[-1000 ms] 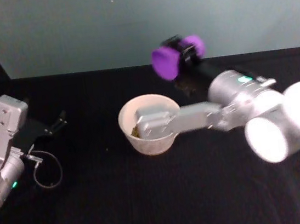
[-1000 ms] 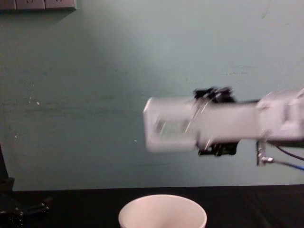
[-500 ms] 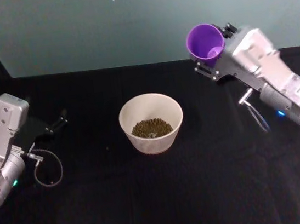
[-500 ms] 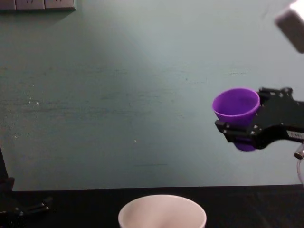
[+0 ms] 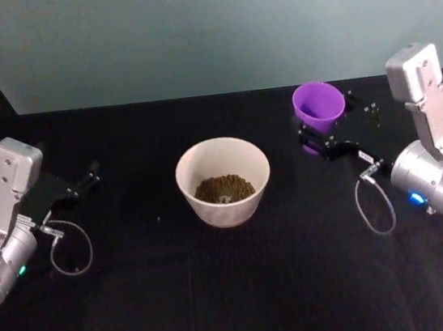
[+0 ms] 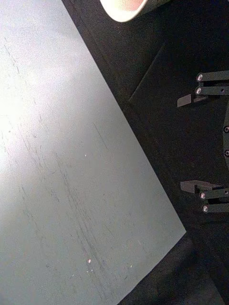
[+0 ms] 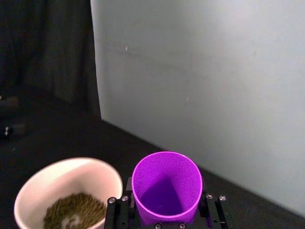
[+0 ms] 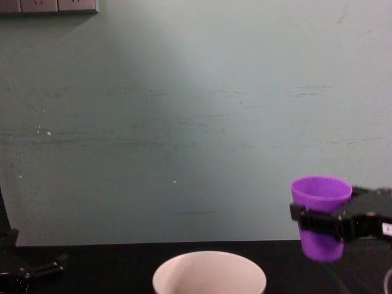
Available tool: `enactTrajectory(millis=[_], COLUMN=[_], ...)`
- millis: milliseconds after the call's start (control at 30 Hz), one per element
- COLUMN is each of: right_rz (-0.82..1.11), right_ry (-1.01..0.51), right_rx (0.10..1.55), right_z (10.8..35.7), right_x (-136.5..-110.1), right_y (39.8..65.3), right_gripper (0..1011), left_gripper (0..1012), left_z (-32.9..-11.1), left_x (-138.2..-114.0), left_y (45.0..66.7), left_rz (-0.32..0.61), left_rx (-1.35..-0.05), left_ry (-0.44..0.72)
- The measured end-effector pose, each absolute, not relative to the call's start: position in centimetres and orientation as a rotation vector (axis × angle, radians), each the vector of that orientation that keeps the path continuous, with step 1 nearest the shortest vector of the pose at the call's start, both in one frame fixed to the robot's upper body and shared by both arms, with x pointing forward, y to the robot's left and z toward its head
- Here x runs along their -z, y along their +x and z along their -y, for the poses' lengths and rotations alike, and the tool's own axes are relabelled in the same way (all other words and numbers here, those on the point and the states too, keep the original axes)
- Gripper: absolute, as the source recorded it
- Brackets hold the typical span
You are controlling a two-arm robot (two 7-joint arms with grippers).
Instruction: Pick up the cup and pour the mung beans from the cup into the bowl.
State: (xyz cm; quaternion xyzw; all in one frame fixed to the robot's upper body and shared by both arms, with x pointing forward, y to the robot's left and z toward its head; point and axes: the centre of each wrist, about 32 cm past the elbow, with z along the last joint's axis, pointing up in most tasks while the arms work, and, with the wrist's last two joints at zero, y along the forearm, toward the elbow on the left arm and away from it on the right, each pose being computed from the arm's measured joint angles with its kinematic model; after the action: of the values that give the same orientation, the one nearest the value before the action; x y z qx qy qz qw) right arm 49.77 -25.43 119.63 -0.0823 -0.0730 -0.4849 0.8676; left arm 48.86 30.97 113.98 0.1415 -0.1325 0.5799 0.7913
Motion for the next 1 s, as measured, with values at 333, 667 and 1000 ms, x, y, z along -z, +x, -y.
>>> enactTrajectory(millis=[333, 667, 1000], right_rz=[0.061, 0.065, 0.066], right_ry=[-0.202, -0.198, -0.193], right_rx=[1.010, 1.012, 1.008], right_z=[25.3, 25.3, 25.4], right_x=[-118.4, -118.5, -118.3], right_y=[49.5, 49.5, 49.5], right_gripper=[726, 726, 726], left_gripper=[1000, 1000, 1000], left_z=[-31.0, -31.0, -31.0], left_x=[-114.0, -114.0, -114.0], left_y=[48.9, 48.9, 48.9], left_rz=[0.285, 0.285, 0.285], left_rx=[-1.248, -1.248, -1.248], left_ry=[0.305, 0.304, 0.304])
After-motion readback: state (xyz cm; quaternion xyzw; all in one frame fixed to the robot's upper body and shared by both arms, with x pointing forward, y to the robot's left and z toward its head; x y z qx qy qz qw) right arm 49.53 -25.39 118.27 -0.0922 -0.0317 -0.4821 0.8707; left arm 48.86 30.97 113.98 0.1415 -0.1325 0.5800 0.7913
